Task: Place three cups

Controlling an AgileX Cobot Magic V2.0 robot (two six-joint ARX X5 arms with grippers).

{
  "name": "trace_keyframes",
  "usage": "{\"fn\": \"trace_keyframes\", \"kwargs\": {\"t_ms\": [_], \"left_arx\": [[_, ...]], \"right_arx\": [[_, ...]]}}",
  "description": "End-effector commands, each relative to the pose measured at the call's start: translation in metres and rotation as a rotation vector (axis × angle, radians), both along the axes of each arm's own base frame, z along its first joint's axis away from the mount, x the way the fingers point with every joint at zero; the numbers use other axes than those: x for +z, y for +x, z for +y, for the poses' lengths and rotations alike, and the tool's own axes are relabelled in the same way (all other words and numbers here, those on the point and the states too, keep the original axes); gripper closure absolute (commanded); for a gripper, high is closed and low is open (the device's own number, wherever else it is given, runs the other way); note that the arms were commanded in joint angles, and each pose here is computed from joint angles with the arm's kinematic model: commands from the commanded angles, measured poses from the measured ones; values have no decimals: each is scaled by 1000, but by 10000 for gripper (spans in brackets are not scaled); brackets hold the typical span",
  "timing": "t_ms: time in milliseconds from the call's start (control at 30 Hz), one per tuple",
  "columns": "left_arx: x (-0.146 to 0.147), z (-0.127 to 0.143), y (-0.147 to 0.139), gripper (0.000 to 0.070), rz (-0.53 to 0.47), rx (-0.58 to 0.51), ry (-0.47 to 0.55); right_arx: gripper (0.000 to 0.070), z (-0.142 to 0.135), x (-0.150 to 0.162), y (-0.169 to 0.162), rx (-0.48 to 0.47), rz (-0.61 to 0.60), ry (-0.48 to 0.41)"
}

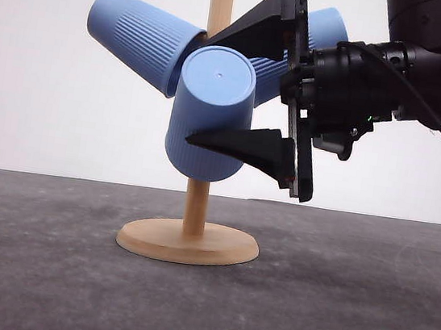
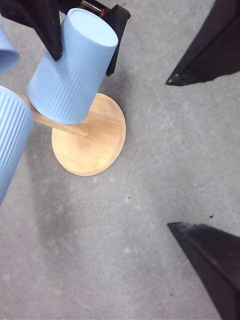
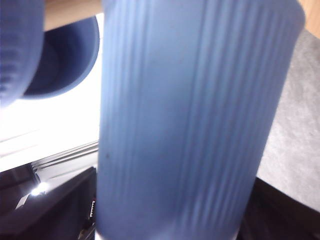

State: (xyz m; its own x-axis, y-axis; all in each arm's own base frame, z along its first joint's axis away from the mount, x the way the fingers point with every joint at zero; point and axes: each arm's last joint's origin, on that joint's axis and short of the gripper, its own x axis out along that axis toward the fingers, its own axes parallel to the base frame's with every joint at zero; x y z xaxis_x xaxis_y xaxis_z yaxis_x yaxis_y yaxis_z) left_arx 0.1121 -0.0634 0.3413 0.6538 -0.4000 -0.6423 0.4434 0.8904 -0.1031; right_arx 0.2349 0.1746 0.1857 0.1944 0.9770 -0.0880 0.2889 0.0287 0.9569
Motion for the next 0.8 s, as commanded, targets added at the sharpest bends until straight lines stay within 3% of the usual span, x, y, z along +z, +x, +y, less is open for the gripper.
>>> {"fn": "trace_keyframes", "kwargs": {"t_ms": [0,467,767], "left_arx": [[1,-1,1,184,-3,0,-8],[1,-1,1,184,9,16,-23],[1,-1,1,184,9,19,-27]], "right_arx": [[147,1,4,2,13,-13,17],[147,3,5,-3,124,-66,21],[148,-12,1,-25,131,-86,13]]}}
